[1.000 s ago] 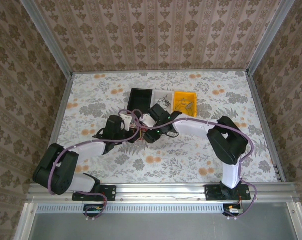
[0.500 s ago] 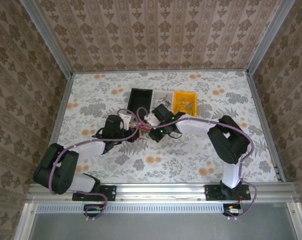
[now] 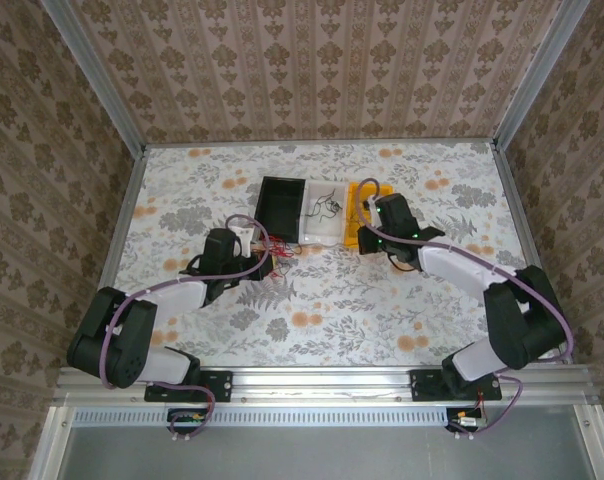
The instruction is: Untangle the cables
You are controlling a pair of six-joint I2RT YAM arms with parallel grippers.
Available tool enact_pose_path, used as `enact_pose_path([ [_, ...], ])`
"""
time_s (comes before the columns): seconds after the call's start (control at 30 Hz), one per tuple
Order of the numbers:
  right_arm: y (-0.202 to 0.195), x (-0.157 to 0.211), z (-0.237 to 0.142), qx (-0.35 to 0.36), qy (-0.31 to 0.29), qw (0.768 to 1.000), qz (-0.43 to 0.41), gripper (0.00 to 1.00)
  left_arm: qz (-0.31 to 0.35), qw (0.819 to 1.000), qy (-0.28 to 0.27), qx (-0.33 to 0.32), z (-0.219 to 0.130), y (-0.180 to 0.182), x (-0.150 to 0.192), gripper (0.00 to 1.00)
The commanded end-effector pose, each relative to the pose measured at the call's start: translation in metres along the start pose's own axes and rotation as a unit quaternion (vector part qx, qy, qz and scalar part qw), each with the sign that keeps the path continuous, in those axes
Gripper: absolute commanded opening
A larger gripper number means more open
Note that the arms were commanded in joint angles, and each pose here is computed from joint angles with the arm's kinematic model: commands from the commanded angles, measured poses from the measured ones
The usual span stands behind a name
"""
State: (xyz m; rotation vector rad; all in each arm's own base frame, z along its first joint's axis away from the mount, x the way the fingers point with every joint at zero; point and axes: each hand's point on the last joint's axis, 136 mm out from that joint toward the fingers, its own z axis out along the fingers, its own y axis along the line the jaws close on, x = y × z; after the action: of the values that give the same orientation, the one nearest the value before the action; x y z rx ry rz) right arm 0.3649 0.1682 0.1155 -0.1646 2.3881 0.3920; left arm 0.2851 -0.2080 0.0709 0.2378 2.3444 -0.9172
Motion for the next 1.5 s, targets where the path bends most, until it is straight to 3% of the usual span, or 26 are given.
enact_pose_path([
  [0.0,-0.022,-0.044,-0.037,0.069,-0.093,0.993,0.034,0.00,-0.017,1.000,-0.001,-0.012,-0.001,0.008,0.002,0.00],
  [0.17,-0.055,-0.093,-0.094,0.136,-0.188,0.971,0.056,0.00,-0.033,0.998,0.002,-0.051,-0.004,0.024,0.009,0.00],
  [0.4,-0.092,-0.150,-0.193,0.207,-0.318,0.922,0.084,0.00,-0.061,0.993,0.006,-0.104,-0.009,0.046,0.020,0.01],
  [0.67,-0.088,-0.187,-0.268,0.208,-0.413,0.883,0.086,0.00,-0.096,0.981,0.008,-0.169,-0.016,0.075,0.029,0.28],
  [1.0,-0.076,-0.213,-0.344,0.206,-0.503,0.837,0.063,0.00,-0.144,0.959,0.032,-0.242,-0.022,0.109,0.050,0.24],
  [1.07,-0.073,-0.216,-0.351,0.196,-0.511,0.834,0.060,0.00,-0.153,0.957,0.038,-0.244,-0.020,0.112,0.053,0.15],
  [1.17,-0.056,-0.225,-0.344,0.151,-0.504,0.850,0.041,0.00,-0.154,0.955,0.051,-0.247,-0.016,0.114,0.054,0.00],
  [1.27,-0.030,-0.235,-0.333,0.079,-0.492,0.867,0.013,0.00,-0.157,0.951,0.063,-0.258,-0.014,0.118,0.055,0.00],
  [1.47,0.013,-0.255,-0.340,-0.030,-0.506,0.862,-0.026,0.00,-0.168,0.945,0.081,-0.270,-0.009,0.124,0.061,0.00],
])
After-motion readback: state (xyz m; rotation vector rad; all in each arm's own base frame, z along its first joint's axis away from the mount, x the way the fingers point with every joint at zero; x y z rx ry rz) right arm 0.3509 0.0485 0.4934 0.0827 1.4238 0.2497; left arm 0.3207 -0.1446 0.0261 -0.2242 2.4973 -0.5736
